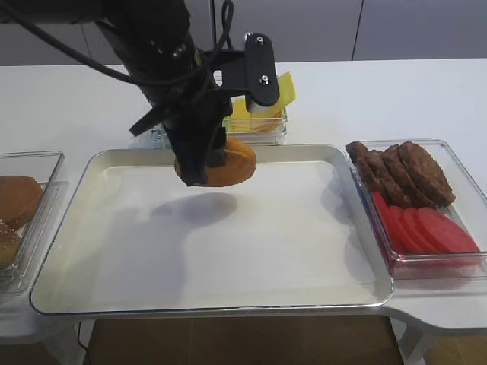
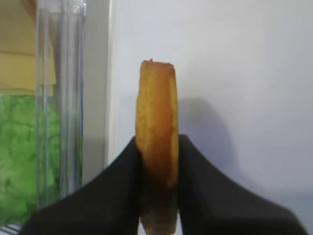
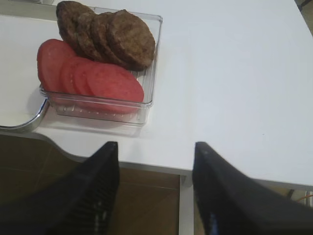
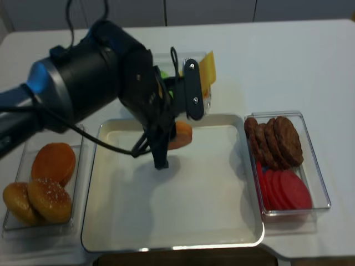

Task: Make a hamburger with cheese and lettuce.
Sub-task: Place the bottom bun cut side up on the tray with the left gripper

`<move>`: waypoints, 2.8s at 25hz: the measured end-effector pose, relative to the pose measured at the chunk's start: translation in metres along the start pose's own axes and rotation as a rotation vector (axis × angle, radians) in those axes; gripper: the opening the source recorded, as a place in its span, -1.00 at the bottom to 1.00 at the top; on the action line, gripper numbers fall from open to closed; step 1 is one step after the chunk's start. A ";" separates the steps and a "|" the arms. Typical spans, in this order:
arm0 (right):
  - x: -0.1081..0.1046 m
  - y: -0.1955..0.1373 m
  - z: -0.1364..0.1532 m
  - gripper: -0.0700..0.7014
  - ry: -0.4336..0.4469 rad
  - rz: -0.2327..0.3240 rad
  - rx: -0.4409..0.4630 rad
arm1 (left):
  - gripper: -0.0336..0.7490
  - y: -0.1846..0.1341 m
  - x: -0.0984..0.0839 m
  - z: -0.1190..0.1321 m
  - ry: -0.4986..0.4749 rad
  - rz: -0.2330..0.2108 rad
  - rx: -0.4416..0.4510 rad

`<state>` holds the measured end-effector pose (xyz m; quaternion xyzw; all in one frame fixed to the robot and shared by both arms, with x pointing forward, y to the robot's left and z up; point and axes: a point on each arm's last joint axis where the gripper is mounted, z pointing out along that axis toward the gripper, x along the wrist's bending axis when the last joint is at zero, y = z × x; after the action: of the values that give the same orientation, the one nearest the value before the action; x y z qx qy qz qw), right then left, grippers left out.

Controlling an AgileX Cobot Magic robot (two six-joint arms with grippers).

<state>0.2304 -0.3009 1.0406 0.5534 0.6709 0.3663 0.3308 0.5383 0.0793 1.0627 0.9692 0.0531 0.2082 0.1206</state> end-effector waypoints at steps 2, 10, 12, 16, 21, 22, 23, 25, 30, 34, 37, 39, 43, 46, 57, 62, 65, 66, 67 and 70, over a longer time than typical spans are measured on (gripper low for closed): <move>0.000 0.000 0.000 0.20 0.000 0.000 0.000 | -0.57 0.003 -0.002 0.004 0.005 0.026 0.012; 0.000 0.000 0.000 0.20 0.000 0.000 0.000 | -0.57 0.003 -0.001 0.011 0.011 0.040 0.029; 0.000 0.000 0.000 0.20 0.000 0.000 0.000 | -0.57 0.003 -0.001 0.011 0.011 0.040 0.029; 0.000 0.000 0.000 0.20 0.000 0.000 0.000 | -0.57 0.003 -0.001 0.011 0.012 0.040 0.027; 0.000 0.000 0.000 0.20 0.000 0.000 0.000 | -0.57 0.003 -0.001 0.011 0.010 0.039 0.025; 0.000 0.000 0.000 0.20 0.000 0.000 0.000 | -0.57 0.003 -0.001 0.011 0.010 0.038 0.025; 0.000 0.000 0.000 0.20 0.000 0.000 0.000 | -0.57 0.003 -0.001 0.011 0.010 0.038 0.025; 0.000 0.000 0.000 0.20 0.000 0.000 0.000 | -0.57 0.004 -0.001 0.011 0.009 0.037 0.023; 0.000 0.000 0.000 0.20 0.000 0.000 0.000 | -0.57 0.005 -0.002 0.011 -0.004 0.023 0.012; 0.000 0.000 0.000 0.20 0.000 0.000 0.000 | -0.57 0.006 -0.003 0.011 -0.005 0.024 0.008; 0.000 0.000 0.000 0.20 0.000 0.000 0.000 | -0.57 0.006 -0.003 0.011 -0.001 0.024 0.003; 0.000 0.000 0.000 0.20 0.000 0.000 0.000 | -0.57 0.006 -0.003 0.013 -0.002 0.025 0.005; 0.000 0.000 0.000 0.20 0.000 0.000 0.000 | -0.57 0.006 -0.004 0.020 -0.015 0.029 0.016; 0.000 0.000 0.000 0.20 0.000 0.000 0.000 | -0.57 0.007 -0.004 0.020 -0.015 0.030 0.016; 0.000 0.000 0.000 0.20 0.000 0.000 0.000 | -0.57 0.008 -0.005 0.019 -0.025 0.020 0.007; 0.000 0.000 0.000 0.20 0.000 0.000 0.000 | -0.57 0.008 -0.006 0.019 -0.031 0.012 0.001; 0.000 0.000 0.000 0.20 0.000 0.000 0.000 | -0.57 0.008 -0.006 0.019 -0.035 0.012 0.005; 0.000 0.000 0.000 0.20 0.000 0.000 0.000 | -0.57 0.008 -0.007 0.019 -0.039 0.012 0.009; 0.000 0.000 0.000 0.20 0.000 0.000 0.000 | -0.57 0.007 -0.007 0.019 -0.040 0.012 0.011; 0.000 0.000 0.000 0.20 0.000 0.000 0.000 | -0.57 0.007 -0.007 0.019 -0.048 0.011 0.016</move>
<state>0.2304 -0.3009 1.0406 0.5534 0.6709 0.3663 0.3308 0.5399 0.0673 1.0444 0.9751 0.0465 0.1853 0.1127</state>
